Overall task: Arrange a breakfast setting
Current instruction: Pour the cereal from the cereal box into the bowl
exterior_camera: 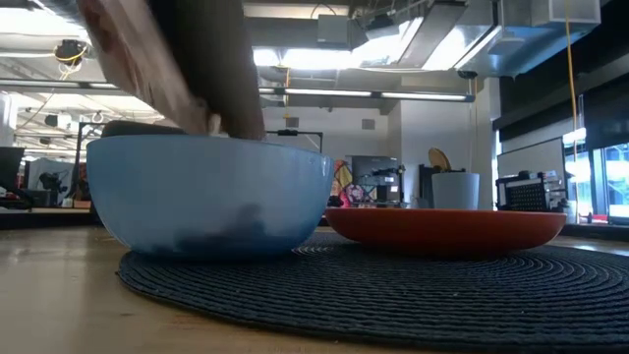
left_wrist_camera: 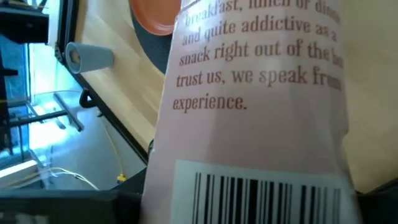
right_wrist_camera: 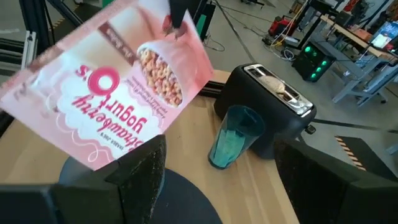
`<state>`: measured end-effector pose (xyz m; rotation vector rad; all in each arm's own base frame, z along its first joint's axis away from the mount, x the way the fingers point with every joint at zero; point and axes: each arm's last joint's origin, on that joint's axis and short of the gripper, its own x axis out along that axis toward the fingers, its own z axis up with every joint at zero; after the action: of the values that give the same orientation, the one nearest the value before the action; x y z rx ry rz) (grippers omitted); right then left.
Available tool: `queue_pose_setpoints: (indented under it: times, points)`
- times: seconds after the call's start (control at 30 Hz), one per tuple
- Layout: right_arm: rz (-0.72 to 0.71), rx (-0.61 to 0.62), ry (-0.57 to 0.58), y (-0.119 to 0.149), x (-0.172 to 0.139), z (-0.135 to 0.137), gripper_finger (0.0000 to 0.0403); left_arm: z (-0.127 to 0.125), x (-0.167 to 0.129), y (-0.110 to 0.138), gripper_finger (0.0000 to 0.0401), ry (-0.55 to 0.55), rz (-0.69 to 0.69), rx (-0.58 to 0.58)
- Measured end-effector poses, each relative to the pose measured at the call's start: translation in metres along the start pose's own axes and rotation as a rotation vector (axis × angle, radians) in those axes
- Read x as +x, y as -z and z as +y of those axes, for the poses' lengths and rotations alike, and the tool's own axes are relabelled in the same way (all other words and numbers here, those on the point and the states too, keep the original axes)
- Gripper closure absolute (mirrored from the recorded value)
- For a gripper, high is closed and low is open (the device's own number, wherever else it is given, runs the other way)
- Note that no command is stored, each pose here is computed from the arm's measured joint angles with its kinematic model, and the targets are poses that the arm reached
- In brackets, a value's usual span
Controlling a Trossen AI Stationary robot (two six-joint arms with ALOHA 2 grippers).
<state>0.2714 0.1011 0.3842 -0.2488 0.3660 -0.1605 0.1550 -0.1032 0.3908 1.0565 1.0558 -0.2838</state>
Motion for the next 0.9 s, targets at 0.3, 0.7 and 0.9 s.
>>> queue_pose_setpoints:
  times: [0.3,0.7,0.9]
  points:
    - [0.020,0.037,0.089,0.004,0.013,0.006,0.0118,0.004,-0.009,0.017,0.0231,0.039,-0.049,-0.191]
    - [-0.026,0.144,0.235,-0.001,0.012,0.002,0.0118,-0.011,0.006,0.031,0.0231,0.100,0.004,-0.333]
    - [-0.004,0.197,0.256,0.002,0.009,-0.007,0.0118,-0.017,0.003,0.051,0.0231,0.097,-0.016,-0.473]
